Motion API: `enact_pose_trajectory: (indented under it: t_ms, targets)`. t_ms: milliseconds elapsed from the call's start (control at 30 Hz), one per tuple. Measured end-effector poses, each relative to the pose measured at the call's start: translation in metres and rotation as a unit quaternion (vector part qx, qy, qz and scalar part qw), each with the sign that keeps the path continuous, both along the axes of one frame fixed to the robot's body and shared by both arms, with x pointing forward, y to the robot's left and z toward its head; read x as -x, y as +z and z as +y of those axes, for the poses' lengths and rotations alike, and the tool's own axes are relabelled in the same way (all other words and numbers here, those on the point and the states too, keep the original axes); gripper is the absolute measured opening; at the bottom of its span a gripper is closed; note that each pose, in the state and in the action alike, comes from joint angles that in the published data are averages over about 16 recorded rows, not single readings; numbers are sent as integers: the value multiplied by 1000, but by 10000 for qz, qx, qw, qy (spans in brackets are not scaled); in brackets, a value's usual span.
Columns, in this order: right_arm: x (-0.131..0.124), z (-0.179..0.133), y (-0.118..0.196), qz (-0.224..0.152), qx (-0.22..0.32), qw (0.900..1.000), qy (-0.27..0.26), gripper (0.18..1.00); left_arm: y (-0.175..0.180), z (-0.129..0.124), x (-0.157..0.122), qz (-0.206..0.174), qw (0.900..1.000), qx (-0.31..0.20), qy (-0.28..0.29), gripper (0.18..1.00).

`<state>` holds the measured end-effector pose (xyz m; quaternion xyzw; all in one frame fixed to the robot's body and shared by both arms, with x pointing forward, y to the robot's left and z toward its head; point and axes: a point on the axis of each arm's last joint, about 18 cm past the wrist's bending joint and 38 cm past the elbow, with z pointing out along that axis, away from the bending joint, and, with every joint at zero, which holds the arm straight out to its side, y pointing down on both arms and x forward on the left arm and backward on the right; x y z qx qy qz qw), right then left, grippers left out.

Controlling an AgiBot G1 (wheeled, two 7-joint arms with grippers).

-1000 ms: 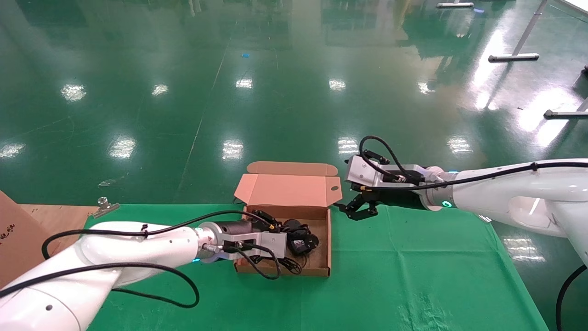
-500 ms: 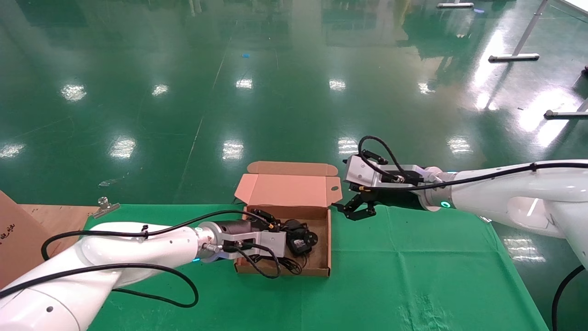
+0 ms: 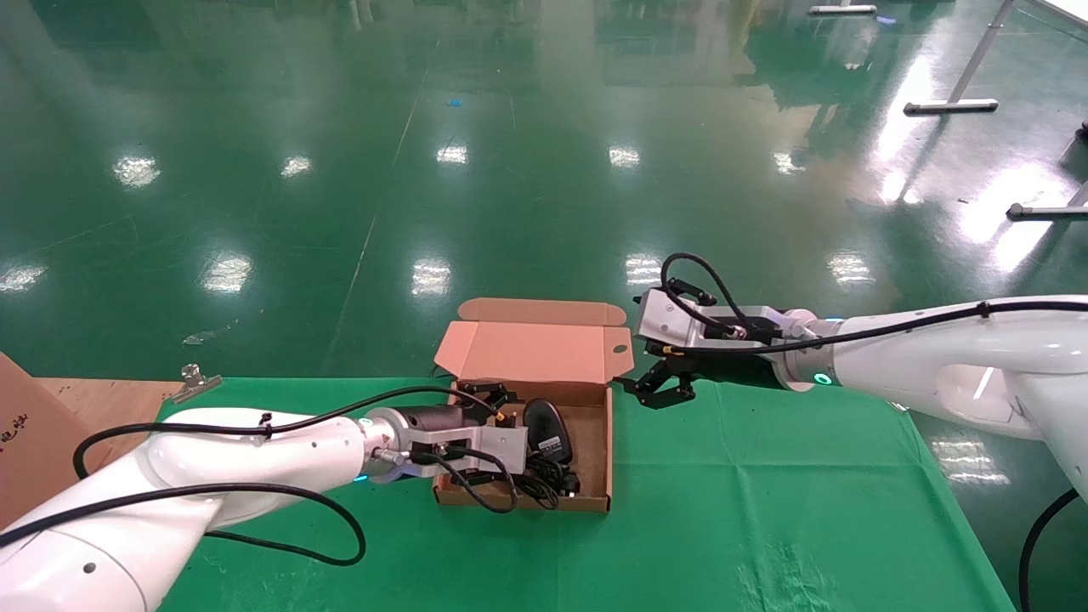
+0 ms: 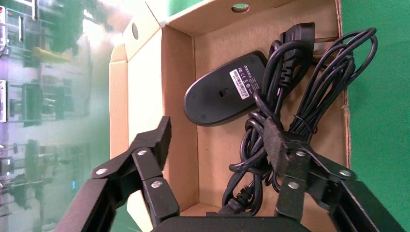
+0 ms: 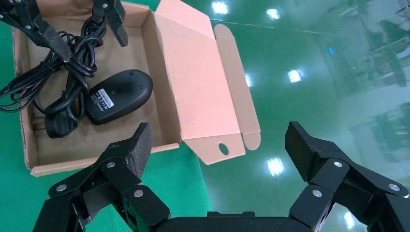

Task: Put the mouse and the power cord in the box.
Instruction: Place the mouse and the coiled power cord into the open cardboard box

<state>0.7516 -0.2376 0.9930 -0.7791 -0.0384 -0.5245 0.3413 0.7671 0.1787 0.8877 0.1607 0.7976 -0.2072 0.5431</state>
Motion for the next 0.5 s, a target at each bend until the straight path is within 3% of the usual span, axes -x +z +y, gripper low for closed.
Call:
enact_pose_trajectory:
  t_ms: [267, 500]
  targets:
    - [13, 4, -11, 256, -543, 9976, 358, 1001, 4, 10, 13, 284, 9967, 748, -143, 770]
    - [35, 4, -19, 554, -1225, 9874, 833, 1001, 14, 26, 34, 618, 9839, 1635, -378, 894]
